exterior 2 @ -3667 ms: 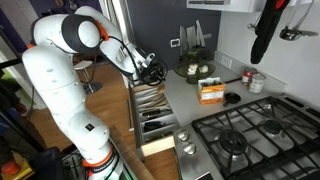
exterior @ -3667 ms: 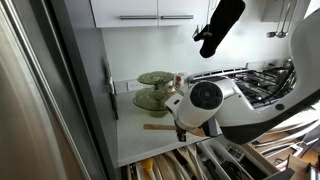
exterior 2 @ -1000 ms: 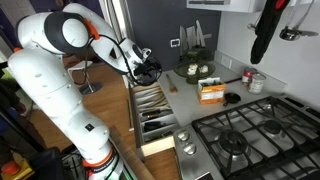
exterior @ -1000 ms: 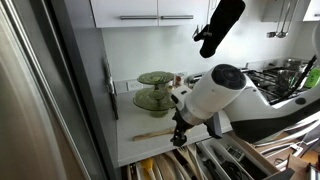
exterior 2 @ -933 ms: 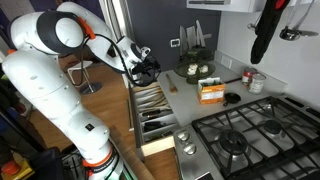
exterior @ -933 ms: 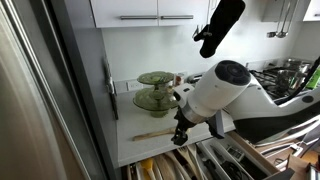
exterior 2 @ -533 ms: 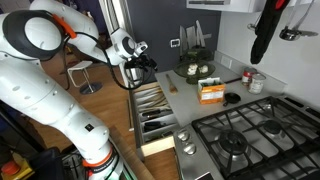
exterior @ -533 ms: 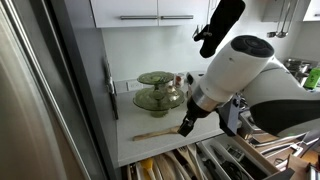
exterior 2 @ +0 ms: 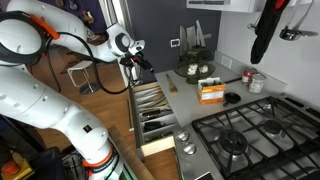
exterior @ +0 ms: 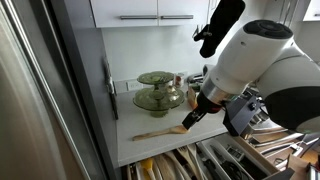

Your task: Open the top drawer to the left, remove it cooking stick and put it on the cupboard

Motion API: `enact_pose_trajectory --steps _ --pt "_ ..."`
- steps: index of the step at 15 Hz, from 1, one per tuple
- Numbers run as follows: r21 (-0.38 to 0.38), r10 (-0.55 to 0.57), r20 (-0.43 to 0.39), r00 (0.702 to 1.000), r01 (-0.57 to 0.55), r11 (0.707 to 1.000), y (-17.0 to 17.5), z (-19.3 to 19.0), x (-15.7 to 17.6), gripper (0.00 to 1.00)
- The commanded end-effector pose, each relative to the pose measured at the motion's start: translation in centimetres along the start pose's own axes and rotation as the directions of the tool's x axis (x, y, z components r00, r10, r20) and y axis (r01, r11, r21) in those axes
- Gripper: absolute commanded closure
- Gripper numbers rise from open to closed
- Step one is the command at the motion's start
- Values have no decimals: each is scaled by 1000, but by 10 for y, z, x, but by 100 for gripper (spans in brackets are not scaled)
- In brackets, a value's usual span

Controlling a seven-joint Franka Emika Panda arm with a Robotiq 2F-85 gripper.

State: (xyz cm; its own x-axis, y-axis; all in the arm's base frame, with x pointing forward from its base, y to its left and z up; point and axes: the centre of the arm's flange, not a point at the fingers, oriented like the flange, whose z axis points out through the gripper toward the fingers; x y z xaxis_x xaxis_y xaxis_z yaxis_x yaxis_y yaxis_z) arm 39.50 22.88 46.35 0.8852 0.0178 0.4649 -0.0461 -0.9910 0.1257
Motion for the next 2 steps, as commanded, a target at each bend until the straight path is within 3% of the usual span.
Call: enact_pose_trajectory --steps 1,2 --pt "0 -2 -1 1000 2 1000 0 0 0 0" --pt "0 -3 -1 1000 3 1000 0 0 0 0"
